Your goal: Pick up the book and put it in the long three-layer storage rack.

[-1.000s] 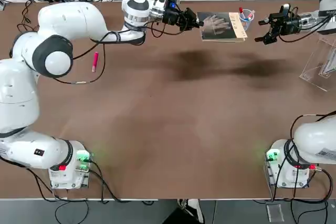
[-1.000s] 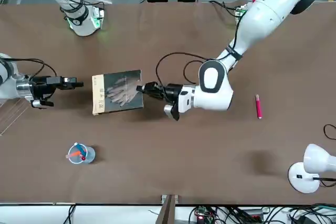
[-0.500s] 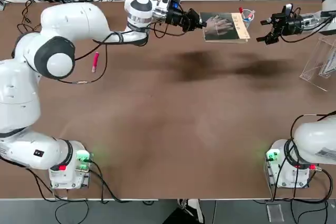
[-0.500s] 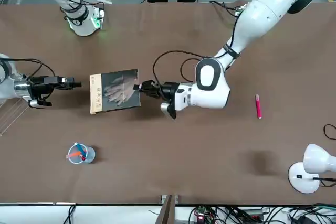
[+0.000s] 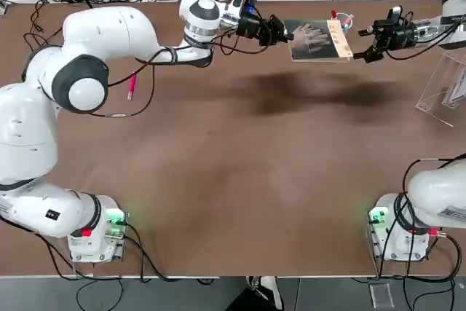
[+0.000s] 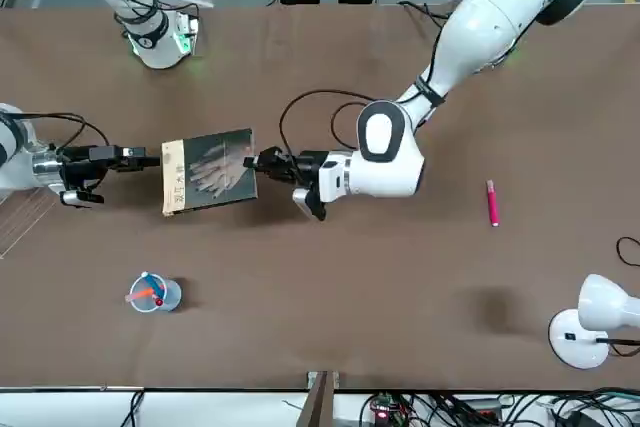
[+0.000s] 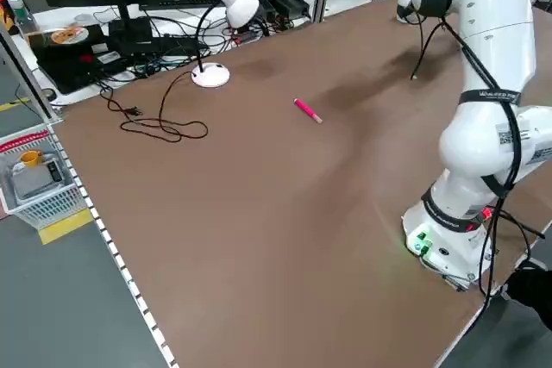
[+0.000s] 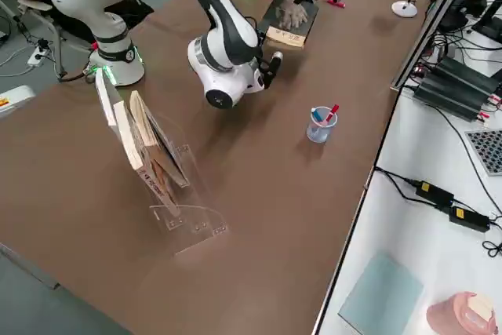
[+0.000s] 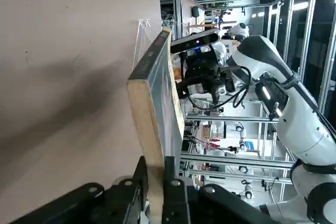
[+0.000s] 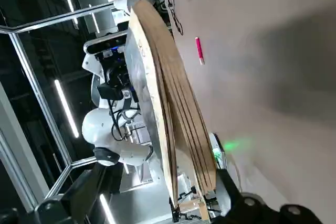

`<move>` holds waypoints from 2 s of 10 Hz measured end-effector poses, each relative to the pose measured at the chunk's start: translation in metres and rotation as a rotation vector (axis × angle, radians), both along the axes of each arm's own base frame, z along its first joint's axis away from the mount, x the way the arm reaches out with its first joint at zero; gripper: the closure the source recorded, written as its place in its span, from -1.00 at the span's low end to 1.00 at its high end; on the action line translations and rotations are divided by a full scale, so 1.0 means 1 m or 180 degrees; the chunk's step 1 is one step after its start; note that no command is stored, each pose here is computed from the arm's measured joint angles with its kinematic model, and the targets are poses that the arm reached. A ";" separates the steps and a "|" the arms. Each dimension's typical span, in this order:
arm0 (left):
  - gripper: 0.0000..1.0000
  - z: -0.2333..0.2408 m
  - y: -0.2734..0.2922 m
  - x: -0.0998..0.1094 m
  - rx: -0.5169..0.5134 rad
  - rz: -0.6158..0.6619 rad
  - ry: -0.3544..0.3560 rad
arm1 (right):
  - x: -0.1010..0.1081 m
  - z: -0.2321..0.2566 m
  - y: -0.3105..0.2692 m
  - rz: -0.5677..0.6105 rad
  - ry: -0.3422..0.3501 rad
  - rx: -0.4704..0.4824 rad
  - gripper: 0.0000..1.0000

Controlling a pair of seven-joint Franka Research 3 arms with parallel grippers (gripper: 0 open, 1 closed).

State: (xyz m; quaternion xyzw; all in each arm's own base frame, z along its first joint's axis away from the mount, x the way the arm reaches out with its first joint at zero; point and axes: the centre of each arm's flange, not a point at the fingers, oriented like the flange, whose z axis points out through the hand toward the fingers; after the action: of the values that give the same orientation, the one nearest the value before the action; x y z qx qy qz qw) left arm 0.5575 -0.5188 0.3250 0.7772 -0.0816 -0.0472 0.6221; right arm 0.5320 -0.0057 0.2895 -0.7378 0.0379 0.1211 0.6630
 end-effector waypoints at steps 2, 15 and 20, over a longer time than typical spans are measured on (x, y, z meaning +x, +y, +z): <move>0.99 0.004 0.000 0.003 -0.0031 0.0024 -0.0005 | 0.001 -0.004 -0.001 -0.0006 -0.0006 -0.0019 -1.00; 0.99 0.009 -0.010 -0.002 -0.0256 0.0164 0.0237 | 0.001 -0.003 -0.006 0.0060 0.0146 0.0051 -1.00; 0.99 0.010 -0.010 -0.001 -0.0259 0.0165 0.0234 | 0.005 0.008 -0.017 0.0055 0.0198 0.0100 -1.00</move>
State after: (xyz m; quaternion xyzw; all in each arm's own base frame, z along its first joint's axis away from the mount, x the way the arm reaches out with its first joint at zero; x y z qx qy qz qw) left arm 0.5563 -0.5290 0.3350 0.7509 -0.0404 -0.0562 0.6568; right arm 0.5369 -0.0224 0.2971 -0.7234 0.0503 0.1503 0.6720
